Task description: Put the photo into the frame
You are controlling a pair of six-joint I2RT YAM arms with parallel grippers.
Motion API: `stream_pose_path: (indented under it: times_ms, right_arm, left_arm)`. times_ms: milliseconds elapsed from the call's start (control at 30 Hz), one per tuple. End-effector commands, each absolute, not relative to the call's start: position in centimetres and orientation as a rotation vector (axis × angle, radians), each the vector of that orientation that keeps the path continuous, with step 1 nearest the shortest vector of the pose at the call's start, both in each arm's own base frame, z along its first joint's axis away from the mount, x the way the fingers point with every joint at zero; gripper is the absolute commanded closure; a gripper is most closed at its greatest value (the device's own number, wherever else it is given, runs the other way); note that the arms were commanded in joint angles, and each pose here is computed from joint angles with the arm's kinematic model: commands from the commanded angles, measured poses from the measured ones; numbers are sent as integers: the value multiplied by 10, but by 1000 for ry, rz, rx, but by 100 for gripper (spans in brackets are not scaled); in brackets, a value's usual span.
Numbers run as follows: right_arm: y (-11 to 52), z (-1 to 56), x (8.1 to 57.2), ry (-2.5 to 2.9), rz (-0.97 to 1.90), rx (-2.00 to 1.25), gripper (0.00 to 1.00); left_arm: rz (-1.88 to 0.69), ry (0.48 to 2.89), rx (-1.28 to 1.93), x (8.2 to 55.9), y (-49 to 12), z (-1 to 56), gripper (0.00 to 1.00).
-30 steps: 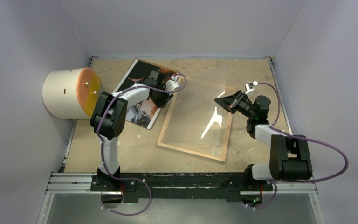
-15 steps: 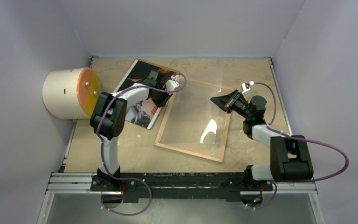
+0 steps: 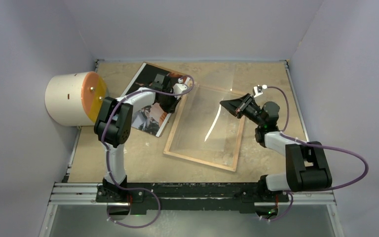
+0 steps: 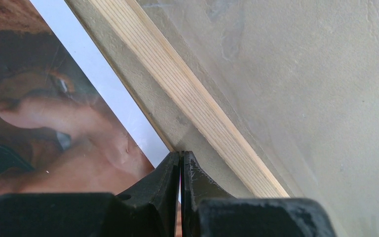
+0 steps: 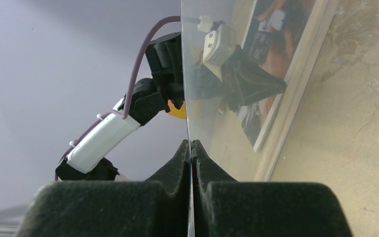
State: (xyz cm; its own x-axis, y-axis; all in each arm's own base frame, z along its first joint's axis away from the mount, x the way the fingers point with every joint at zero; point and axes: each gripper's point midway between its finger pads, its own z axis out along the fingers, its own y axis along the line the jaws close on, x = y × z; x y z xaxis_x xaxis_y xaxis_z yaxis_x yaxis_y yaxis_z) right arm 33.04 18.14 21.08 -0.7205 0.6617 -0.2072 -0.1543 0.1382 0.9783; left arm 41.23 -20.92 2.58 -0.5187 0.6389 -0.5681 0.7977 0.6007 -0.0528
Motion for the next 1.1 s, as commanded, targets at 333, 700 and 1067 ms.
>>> stream_pose_path:
  times_ms: [333, 700, 1067]
  right_arm:
    - [195, 243, 340, 1687, 1713, 400, 100]
    - [180, 190, 327, 1862, 1619, 458, 100]
    - [159, 154, 321, 1990, 1463, 501, 99]
  left_arm:
    - [-537, 2466, 1111, 382, -203, 4, 92]
    - [-505, 2445, 1112, 388, -201, 10, 92]
    - [-499, 2442, 1104, 389, -201, 13, 92]
